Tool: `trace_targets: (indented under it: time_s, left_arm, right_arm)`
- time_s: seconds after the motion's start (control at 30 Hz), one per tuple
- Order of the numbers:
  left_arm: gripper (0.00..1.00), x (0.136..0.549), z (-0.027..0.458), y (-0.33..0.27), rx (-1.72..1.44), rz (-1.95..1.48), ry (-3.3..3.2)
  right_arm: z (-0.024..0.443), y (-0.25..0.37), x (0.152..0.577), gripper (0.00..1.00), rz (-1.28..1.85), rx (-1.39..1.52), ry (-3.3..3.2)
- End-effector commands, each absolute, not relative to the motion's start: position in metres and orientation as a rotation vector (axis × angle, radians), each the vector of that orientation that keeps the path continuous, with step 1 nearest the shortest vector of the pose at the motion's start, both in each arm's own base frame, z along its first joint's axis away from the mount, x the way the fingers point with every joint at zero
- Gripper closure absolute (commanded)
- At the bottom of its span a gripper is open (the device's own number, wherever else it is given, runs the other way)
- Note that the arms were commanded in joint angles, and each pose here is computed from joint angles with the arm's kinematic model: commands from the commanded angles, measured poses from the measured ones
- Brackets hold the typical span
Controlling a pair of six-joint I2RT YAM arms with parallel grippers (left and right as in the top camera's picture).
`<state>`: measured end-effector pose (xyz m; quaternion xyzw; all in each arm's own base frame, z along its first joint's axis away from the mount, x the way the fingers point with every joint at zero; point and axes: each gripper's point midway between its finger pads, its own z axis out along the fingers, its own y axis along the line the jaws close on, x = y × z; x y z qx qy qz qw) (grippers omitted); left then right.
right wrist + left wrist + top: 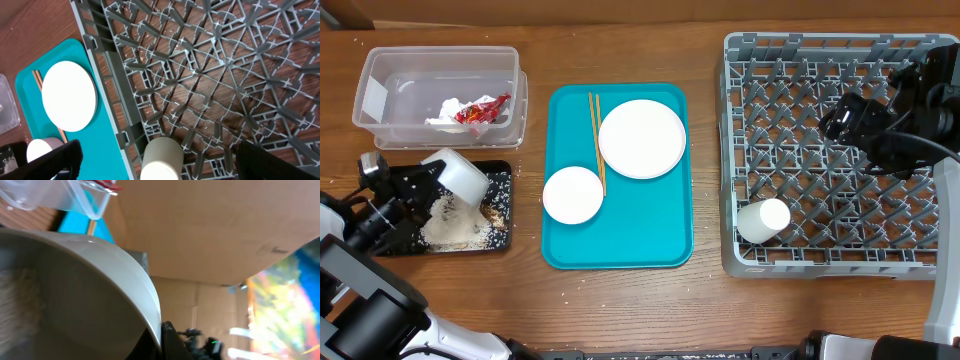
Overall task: Sort waste into correct bins and load items into the dishwasher
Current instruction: 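Tip the grey bowl over the black tray to dump the rice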
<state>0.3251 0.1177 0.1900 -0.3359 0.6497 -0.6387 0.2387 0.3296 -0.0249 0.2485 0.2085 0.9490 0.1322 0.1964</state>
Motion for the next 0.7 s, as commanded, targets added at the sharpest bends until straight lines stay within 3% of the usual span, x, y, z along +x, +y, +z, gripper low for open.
trace_targets:
  time_s: [0.0,0.5,0.67]
  left_arm:
    - [0.96,0.328,0.206,0.123,-1.038,-1.872,1.648]
    - [0.96,0.33,0.205,0.125,-0.993,-1.842,1.656]
    - [0.96,0.327,0.219,0.103,-0.803,-1.735,1.772]
  right_arm:
    - [0.259,-0.025,0.333,0.0,0.367,0.559,2.628]
    - [0.258,-0.025,0.331,0.0,0.367,0.562,2.635]
    - [0.258,-0.025,0.332,0.0,0.366,0.56,2.634]
